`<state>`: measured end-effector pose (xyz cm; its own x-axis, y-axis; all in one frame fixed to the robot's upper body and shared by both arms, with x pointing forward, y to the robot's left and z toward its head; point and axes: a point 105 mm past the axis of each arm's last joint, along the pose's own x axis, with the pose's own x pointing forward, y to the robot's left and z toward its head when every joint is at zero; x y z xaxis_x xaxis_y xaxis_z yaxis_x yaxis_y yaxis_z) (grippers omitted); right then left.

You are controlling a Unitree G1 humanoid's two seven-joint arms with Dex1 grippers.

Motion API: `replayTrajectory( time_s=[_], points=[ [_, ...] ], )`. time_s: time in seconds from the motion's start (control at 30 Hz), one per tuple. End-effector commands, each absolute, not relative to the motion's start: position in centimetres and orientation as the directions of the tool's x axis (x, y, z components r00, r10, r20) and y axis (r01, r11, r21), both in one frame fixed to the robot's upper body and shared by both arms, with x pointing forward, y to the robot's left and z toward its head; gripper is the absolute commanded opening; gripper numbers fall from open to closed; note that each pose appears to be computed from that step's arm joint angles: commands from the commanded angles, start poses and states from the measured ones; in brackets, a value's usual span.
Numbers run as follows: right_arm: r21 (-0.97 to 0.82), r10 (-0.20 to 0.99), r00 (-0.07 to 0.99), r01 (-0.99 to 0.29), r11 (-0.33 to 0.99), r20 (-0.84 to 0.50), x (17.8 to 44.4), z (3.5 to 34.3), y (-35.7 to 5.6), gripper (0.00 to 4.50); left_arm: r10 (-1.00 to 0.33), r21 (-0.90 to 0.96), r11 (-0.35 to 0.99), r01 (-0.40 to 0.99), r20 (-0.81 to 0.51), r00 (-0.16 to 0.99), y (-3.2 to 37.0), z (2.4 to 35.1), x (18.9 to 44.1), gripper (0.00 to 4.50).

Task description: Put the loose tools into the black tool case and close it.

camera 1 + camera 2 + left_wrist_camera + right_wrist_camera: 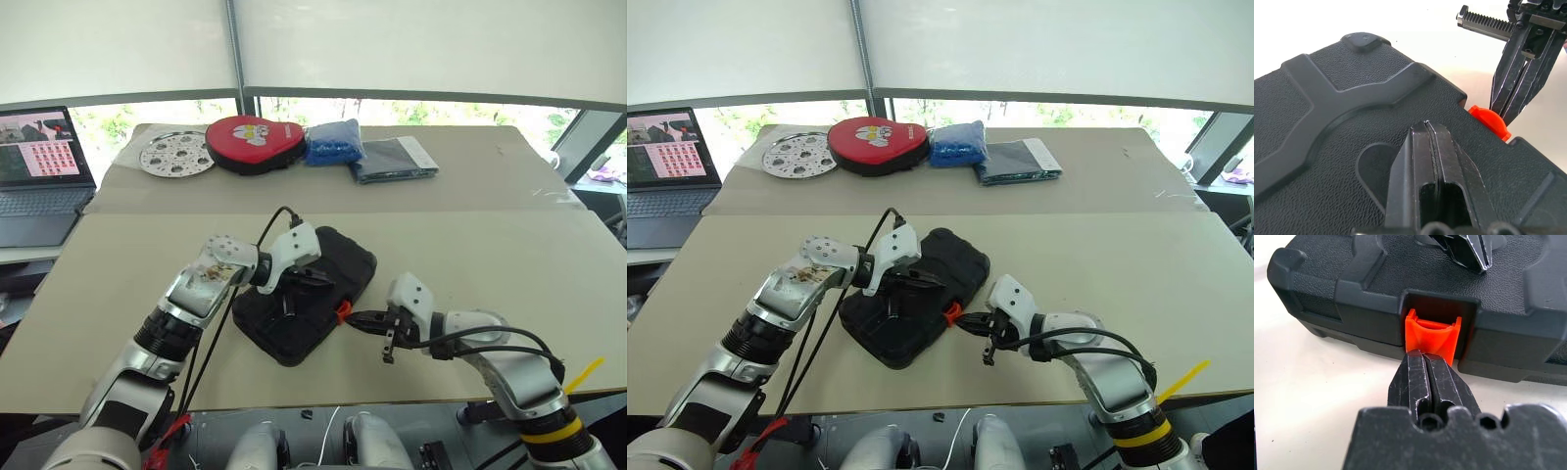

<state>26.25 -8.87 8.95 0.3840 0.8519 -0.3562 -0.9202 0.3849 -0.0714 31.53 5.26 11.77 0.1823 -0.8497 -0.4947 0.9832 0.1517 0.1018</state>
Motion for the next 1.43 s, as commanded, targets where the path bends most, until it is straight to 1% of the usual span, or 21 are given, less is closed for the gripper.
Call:
replayTrajectory(
  time_s=[0.03, 0.17, 0.3, 0.4, 0.47, 0.57, 0.63, 0.67, 0.73, 0.77, 0.8, 0.87, 0.9, 0.93, 1.0, 1.03, 1.1, 1.13, 1.27, 1.33, 1.43],
  points=[
    [-0.106, 0.859, 0.395, -0.918, 0.382, -0.326, 27.0, 9.9, -7.5, 0.04, -0.751, -0.102, 0.170, 0.980, -0.658, 0.062, 6.2, 5.0, 29.2, 0.04],
    [-0.113, 0.858, 0.395, -0.918, 0.380, -0.328, 27.4, 10.0, -7.1, 0.04, -0.749, -0.101, 0.177, 0.979, -0.660, 0.068, 6.2, 4.9, 29.4, 0.04],
    [-0.127, 0.865, 0.417, -0.909, 0.397, -0.280, 28.0, 10.9, -6.6, 0.04, -0.748, -0.101, 0.182, 0.978, -0.660, 0.071, 6.3, 4.7, 29.4, 0.04],
    [-0.136, 0.871, 0.413, -0.910, 0.391, -0.266, 27.8, 11.4, -6.9, 0.04, -0.753, -0.100, 0.192, 0.976, -0.653, 0.082, 6.4, 4.7, 29.4, 0.04],
    [-0.143, 0.873, 0.402, -0.915, 0.377, -0.277, 27.3, 11.4, -7.6, 0.04, -0.802, -0.089, 0.199, 0.976, -0.587, 0.111, 6.4, 5.7, 29.6, 0.04],
    [-0.140, 0.867, 0.401, -0.916, 0.376, -0.296, 26.7, 11.4, -9.3, 0.04, -0.892, -0.037, 0.223, 0.974, -0.411, 0.189, 6.3, 8.9, 30.3, 0.04],
    [-0.125, 0.852, 0.414, -0.910, 0.395, -0.321, 26.2, 11.2, -11.7, 0.00, -0.939, 0.022, 0.226, 0.974, -0.261, 0.224, 7.6, 12.0, 30.0, 0.53],
    [-0.122, 0.848, 0.415, -0.909, 0.398, -0.330, 25.9, 11.2, -12.5, 0.00, -0.949, 0.052, 0.228, 0.972, -0.213, 0.234, 8.2, 13.0, 29.8, 0.65],
    [-0.154, 0.829, 0.447, -0.894, 0.420, -0.335, 25.9, 11.3, -14.3, 0.61, -0.941, 0.096, 0.277, 0.956, -0.176, 0.290, 10.0, 14.0, 29.7, 1.46],
    [-0.187, 0.812, 0.480, -0.877, 0.442, -0.332, 26.1, 11.5, -15.4, 0.84, -0.927, 0.127, 0.323, 0.938, -0.158, 0.340, 11.4, 14.6, 29.8, 1.76],
    [-0.204, 0.798, 0.504, -0.863, 0.461, -0.329, 26.2, 11.8, -16.5, 1.15, -0.911, 0.147, 0.371, 0.917, -0.134, 0.390, 12.7, 15.1, 29.9, 2.13],
    [-0.280, 0.771, 0.558, -0.827, 0.487, -0.306, 26.5, 12.4, -18.6, 1.84, -0.862, 0.195, 0.463, 0.865, -0.129, 0.490, 15.6, 15.4, 29.5, 2.82],
    [-0.306, 0.774, 0.564, -0.820, 0.483, -0.289, 26.5, 12.6, -19.2, 2.14, -0.839, 0.205, 0.497, 0.843, -0.133, 0.527, 16.8, 15.3, 29.1, 3.12],
    [-0.350, 0.777, 0.568, -0.811, 0.470, -0.272, 26.4, 12.8, -19.9, 2.54, -0.813, 0.216, 0.527, 0.822, -0.155, 0.562, 18.1, 14.7, 28.6, 3.56],
    [-0.383, 0.793, 0.569, -0.797, 0.467, -0.219, 26.2, 13.3, -20.8, 3.18, -0.752, 0.250, 0.572, 0.781, -0.220, 0.621, 20.7, 13.1, 27.5, 4.25],
    [-0.394, 0.790, 0.577, -0.788, 0.472, -0.207, 26.3, 13.3, -21.3, 3.70, -0.726, 0.259, 0.589, 0.766, -0.247, 0.641, 21.7, 12.4, 26.9, 4.50],
    [-0.384, 0.796, 0.571, -0.794, 0.472, -0.203, 26.1, 13.4, -22.0, 4.22, -0.661, 0.267, 0.644, 0.717, -0.276, 0.697, 23.8, 11.4, 26.1, 4.50],
    [-0.382, 0.801, 0.565, -0.797, 0.468, -0.196, 26.1, 13.5, -22.2, 4.37, -0.645, 0.264, 0.660, 0.704, -0.281, 0.710, 24.4, 11.1, 25.8, 4.50],
    [-0.431, 0.793, 0.577, -0.777, 0.459, -0.195, 26.7, 13.9, -22.7, 4.37, -0.590, 0.298, 0.687, 0.663, -0.305, 0.748, 26.6, 10.5, 25.2, 4.50],
    [-0.445, 0.792, 0.575, -0.775, 0.449, -0.202, 26.9, 13.9, -22.9, 4.37, -0.581, 0.306, 0.695, 0.651, -0.295, 0.759, 26.9, 10.6, 25.2, 4.50],
    [-0.440, 0.766, 0.618, -0.746, 0.500, -0.177, 27.5, 13.9, -23.5, 4.37, -0.551, 0.358, 0.714, 0.602, -0.243, 0.798, 26.6, 11.3, 25.7, 4.50]
  ],
)
